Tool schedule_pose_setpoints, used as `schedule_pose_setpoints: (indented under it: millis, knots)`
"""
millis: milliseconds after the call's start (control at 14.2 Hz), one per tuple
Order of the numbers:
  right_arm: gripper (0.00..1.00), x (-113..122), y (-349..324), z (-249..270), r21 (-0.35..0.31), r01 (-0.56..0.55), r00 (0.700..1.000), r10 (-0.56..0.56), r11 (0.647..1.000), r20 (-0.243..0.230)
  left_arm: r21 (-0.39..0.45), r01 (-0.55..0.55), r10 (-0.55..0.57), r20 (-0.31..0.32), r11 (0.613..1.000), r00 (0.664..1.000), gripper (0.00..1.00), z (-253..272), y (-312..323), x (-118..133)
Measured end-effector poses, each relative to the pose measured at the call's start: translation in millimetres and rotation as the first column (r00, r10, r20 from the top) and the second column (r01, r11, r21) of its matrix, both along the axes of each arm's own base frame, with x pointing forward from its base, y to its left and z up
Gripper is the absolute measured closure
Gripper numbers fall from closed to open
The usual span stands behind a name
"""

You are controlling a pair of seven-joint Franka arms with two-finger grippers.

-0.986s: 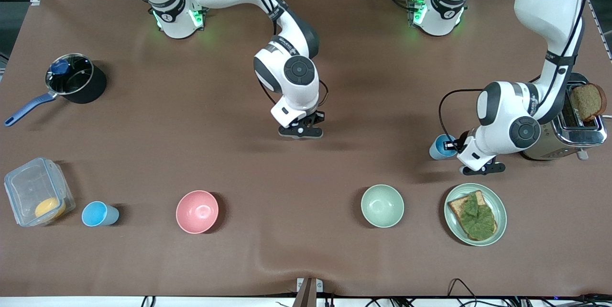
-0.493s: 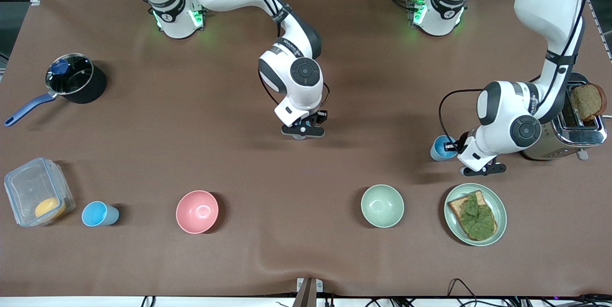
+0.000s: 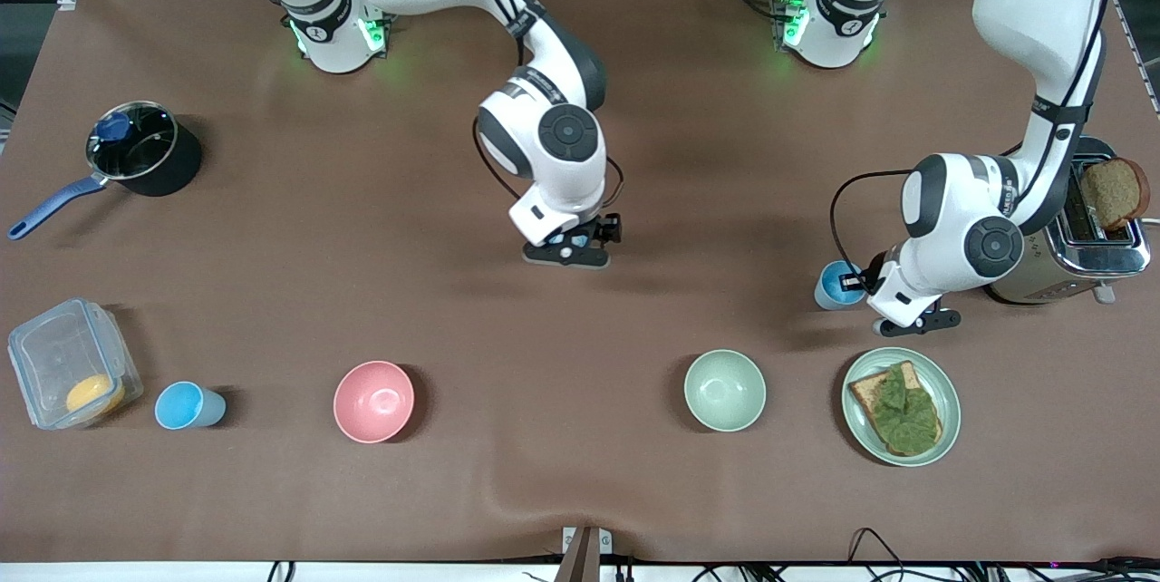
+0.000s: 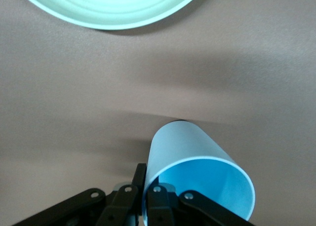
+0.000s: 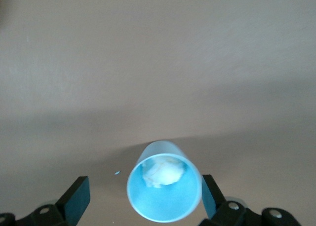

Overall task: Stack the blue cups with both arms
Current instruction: 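Lift the blue cup with the right gripper toward the table middle, then set the cup down with the right gripper and open it, withdrawing, then carry the blue cup with the left gripper over the placed cup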

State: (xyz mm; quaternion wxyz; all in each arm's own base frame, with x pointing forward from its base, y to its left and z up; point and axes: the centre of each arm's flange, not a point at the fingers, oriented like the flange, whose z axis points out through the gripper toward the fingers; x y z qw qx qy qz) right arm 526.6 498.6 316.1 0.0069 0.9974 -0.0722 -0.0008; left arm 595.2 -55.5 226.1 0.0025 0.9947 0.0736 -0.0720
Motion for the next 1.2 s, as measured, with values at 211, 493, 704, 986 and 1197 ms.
schedule_pose_setpoints:
  millis: [211, 493, 704, 986, 1197]
  knots:
    - [0.0, 37, -62, 64, -0.013, -0.038, 0.999, 0.038, 0.999, -0.018, 0.0, -0.011, 0.011, 0.017, 1.0, 1.0, 0.96, 1, -2, 2]
    - [0.0, 88, -195, 126, 0.014, -0.224, 0.97, 0.224, 0.975, -0.094, 0.0, -0.053, 0.053, 0.055, 0.999, 0.997, 0.96, 13, 4, 13]
    - [0.0, 111, -303, 141, 0.076, -0.331, 0.925, 0.34, 0.94, -0.172, -0.004, -0.116, 0.116, 0.087, 0.993, 0.989, 0.96, 28, -9, 23]
    - [0.0, 116, -396, 170, 0.099, -0.312, 0.929, 0.325, 0.945, -0.178, -0.026, -0.174, 0.176, 0.099, 0.984, 0.979, 0.96, 38, -55, 23]
    - [0.0, 96, -432, 198, 0.072, -0.277, 0.95, 0.285, 0.958, -0.129, -0.06, -0.233, 0.239, 0.12, 0.971, 0.964, 0.96, 60, -93, 22]
